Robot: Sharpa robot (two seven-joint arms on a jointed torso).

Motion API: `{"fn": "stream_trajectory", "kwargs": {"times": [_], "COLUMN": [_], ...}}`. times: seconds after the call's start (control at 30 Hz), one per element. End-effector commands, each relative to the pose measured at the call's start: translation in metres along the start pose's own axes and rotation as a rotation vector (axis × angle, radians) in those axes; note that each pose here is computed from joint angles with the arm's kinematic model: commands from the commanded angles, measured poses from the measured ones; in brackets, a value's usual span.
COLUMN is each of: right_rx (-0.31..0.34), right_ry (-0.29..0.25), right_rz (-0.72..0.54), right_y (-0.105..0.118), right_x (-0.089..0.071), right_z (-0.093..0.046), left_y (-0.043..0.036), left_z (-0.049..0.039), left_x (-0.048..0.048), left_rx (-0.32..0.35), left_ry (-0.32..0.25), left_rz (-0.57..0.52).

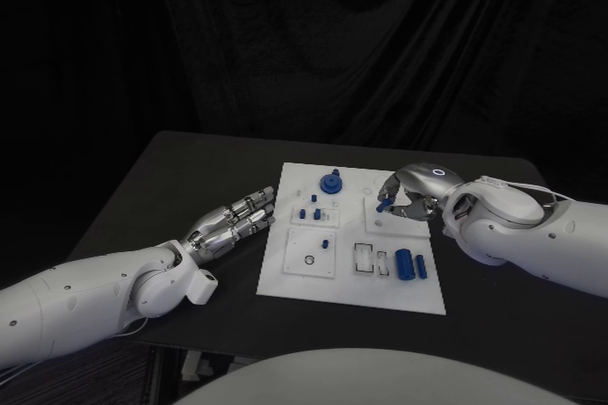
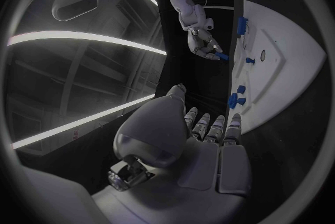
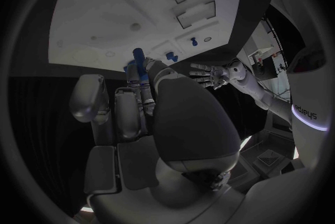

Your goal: Assemble the parts on the task board

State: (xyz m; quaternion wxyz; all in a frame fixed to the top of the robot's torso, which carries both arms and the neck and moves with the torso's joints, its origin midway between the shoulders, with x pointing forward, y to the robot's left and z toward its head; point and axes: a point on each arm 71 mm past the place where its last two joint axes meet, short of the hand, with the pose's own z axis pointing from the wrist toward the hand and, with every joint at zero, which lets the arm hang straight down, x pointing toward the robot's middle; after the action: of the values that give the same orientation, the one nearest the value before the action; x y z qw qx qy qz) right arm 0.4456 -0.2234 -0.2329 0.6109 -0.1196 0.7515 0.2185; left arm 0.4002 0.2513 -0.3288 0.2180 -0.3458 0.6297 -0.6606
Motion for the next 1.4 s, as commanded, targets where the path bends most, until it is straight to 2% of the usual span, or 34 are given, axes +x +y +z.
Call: {"fn": "stream_trajectory", "kwargs": {"times": [0.03, 0.17, 0.27, 0.4, 0.53, 0.7, 1.07, 1.4], "right_rx": [0.004, -0.034, -0.075, -0.158, -0.244, -0.315, -0.399, -0.415], "right_ry": [-0.014, -0.011, 0.02, 0.081, 0.097, 0.104, 0.113, 0.125], "right_rz": [0.003, 0.013, 0.016, -0.002, -0.04, -0.076, -0.12, -0.138], "right_y": [0.007, 0.023, 0.039, 0.068, 0.095, 0.117, 0.145, 0.15], "right_x": [-0.01, -0.016, -0.014, -0.001, 0.012, 0.025, 0.047, 0.059], "right_z": [-0.004, -0.008, -0.009, -0.01, -0.007, 0.003, 0.021, 0.027], "left_y": [-0.007, -0.0069, -0.0069, -0.007, -0.0069, -0.0067, -0.0052, -0.0036], "left_z": [0.0005, 0.0008, 0.001, 0.0013, 0.0019, 0.0023, 0.0053, 0.0073], "left_x": [0.002, 0.0023, 0.0021, 0.0021, 0.0025, 0.0024, 0.0031, 0.0043], "left_rx": [0.107, 0.107, 0.109, 0.112, 0.115, 0.115, 0.111, 0.107], "left_ry": [0.011, 0.014, 0.015, 0.019, 0.023, 0.024, 0.028, 0.034], "left_rz": [-0.019, -0.021, -0.022, -0.025, -0.029, -0.029, -0.03, -0.034]}}
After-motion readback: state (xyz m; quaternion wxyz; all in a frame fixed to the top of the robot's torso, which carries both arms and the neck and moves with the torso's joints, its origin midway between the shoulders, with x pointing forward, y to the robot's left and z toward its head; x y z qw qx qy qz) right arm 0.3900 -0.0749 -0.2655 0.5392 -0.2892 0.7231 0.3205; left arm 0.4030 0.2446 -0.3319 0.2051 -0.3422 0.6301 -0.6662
